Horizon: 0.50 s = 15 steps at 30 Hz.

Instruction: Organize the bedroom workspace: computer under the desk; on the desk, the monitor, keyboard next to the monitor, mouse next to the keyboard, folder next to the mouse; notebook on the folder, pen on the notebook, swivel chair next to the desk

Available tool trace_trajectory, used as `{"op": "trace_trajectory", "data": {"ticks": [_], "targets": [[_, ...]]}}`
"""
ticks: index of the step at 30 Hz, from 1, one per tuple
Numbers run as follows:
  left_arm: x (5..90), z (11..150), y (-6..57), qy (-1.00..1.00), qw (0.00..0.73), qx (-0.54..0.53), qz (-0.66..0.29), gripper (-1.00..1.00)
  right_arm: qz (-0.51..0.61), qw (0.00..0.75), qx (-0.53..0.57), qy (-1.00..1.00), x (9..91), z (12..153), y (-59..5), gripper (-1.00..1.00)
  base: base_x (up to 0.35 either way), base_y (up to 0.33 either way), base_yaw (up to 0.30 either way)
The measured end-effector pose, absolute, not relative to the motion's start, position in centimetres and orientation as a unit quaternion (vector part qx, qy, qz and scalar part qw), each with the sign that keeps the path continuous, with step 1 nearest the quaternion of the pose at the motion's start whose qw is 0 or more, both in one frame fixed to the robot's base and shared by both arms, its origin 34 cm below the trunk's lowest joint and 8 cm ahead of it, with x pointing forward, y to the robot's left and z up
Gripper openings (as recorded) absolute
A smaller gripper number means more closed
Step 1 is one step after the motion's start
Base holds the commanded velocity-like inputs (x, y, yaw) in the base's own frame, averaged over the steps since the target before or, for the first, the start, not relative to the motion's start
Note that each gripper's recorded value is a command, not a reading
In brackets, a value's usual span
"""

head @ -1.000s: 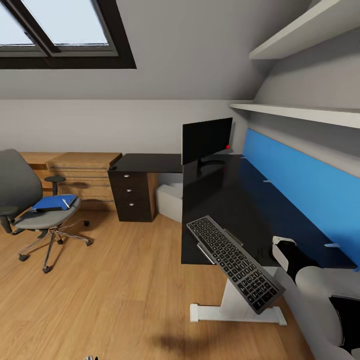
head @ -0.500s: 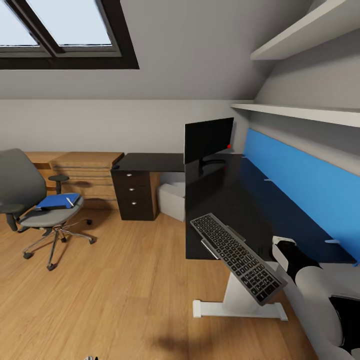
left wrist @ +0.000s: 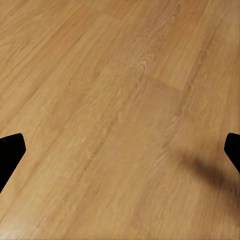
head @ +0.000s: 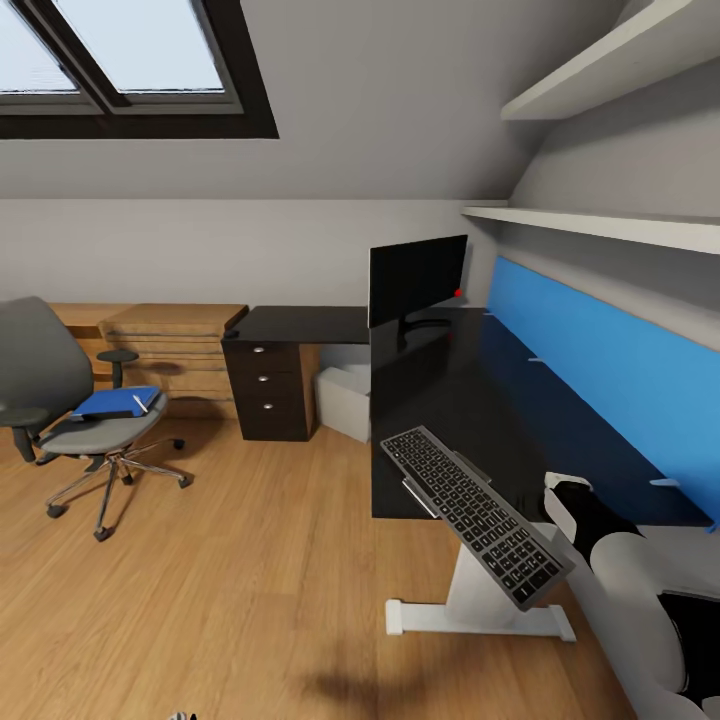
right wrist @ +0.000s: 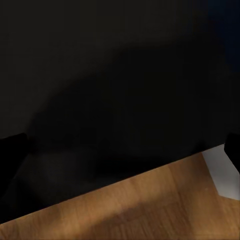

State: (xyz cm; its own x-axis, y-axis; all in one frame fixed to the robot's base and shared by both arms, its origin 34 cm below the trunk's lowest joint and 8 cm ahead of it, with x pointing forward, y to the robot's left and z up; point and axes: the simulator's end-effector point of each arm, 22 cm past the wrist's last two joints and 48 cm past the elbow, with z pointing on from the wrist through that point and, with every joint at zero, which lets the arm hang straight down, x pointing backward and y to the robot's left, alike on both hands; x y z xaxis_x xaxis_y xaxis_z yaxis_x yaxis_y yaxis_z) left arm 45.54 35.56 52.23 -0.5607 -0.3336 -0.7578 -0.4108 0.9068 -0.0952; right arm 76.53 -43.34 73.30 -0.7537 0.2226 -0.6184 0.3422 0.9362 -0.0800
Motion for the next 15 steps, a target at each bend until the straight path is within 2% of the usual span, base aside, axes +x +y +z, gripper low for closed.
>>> {"op": "trace_trajectory", "data": {"ticks": [8,15], "targets": [[45.54,52.22,35.54,0.882,0.418,-0.211,0.046,1.0,-0.092,0.317,0.153,0.931,76.55,73.27,-43.27,1.0,-0.079,0.0,0.0],[45.55,52.23,35.52,0.882,0.418,-0.211,0.046,1.0,-0.093,0.317,0.153,0.931,76.54,73.29,-43.3,1.0,-0.024,0.0,0.0]]}}
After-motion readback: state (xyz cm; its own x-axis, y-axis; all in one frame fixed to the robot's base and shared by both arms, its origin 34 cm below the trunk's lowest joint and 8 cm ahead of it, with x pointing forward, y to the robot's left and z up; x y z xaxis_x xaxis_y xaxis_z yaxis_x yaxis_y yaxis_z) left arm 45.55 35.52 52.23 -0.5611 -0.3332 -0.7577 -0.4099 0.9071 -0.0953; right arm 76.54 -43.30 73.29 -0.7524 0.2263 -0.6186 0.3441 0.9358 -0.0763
